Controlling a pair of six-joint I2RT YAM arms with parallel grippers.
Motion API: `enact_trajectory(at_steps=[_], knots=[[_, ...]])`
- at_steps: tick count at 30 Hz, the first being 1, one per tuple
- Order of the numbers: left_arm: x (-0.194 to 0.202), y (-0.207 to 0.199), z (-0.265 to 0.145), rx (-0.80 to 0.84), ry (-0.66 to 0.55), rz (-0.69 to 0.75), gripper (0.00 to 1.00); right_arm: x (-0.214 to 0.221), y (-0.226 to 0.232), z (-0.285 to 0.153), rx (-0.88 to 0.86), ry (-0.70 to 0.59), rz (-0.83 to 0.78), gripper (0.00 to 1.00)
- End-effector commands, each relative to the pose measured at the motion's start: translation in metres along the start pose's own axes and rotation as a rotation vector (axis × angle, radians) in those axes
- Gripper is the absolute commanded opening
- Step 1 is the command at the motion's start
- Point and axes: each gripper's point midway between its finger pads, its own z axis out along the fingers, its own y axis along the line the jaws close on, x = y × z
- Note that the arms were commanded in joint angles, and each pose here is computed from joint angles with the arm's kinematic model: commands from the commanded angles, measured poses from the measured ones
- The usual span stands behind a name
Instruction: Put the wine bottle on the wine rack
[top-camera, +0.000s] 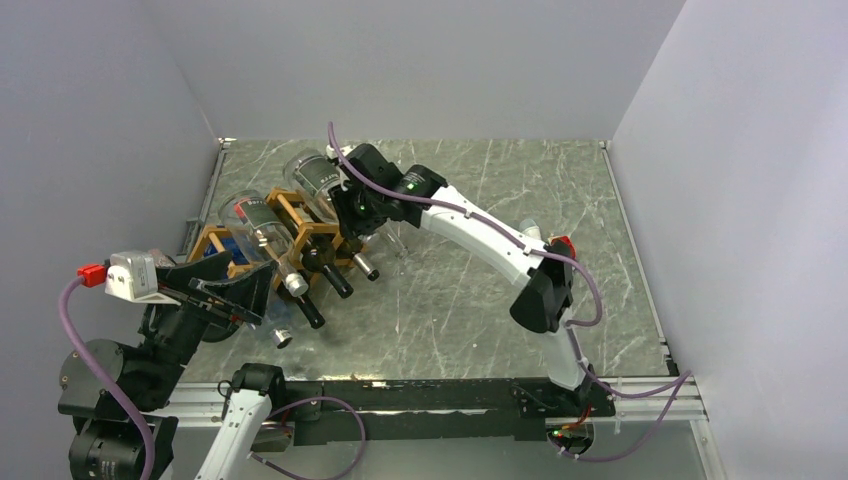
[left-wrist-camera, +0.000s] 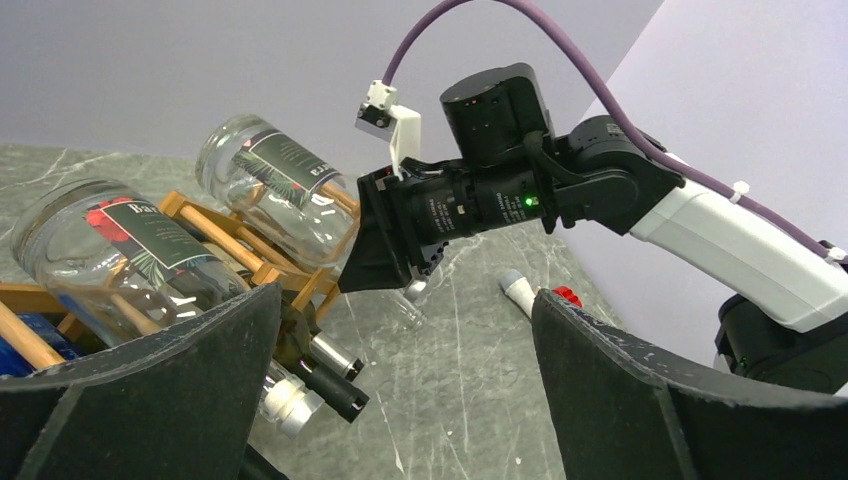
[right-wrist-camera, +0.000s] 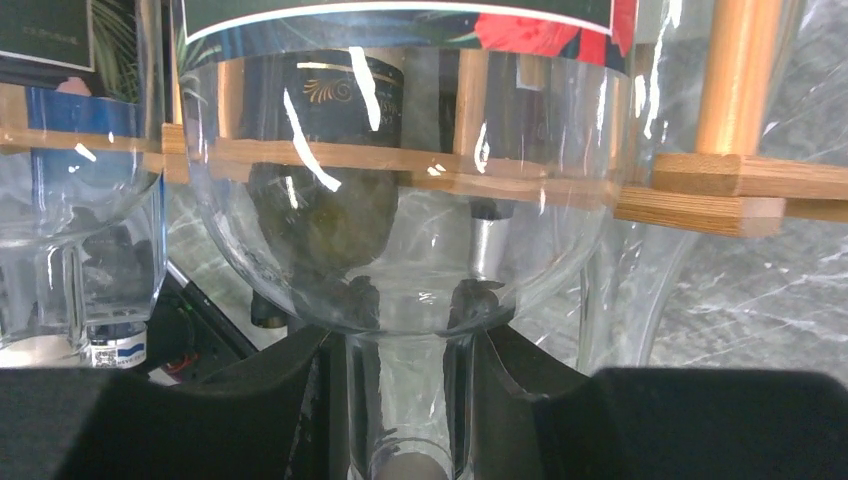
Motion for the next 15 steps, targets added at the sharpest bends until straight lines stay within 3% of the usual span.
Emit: enact_trajectory(at_steps=[1,6,9,12,15], knots=[[-0.006,-0.004,0.002,0.023,-0.020,0.011,0.99,-0.085,0.032,-0.039,-0.117,-0.274,0.046,0.00],[-0.009,-0.004,-0.001,0.014,-0.029,0.019,0.99,-0.077,0.025,-0.026,-0.099,-0.243,0.054,0.00],[-0.008,-0.004,0.000,0.017,-0.028,0.017,0.99,-0.076,0.021,-0.023,-0.087,-0.241,0.059,0.15],[-0.008,-0.005,0.001,0.019,-0.021,0.018,0.99,-0.075,0.018,-0.019,-0.085,-0.231,0.066,0.23],[-0.010,-0.004,0.000,0.013,-0.021,0.022,0.99,-0.071,0.014,-0.017,-0.070,-0.221,0.070,0.46]])
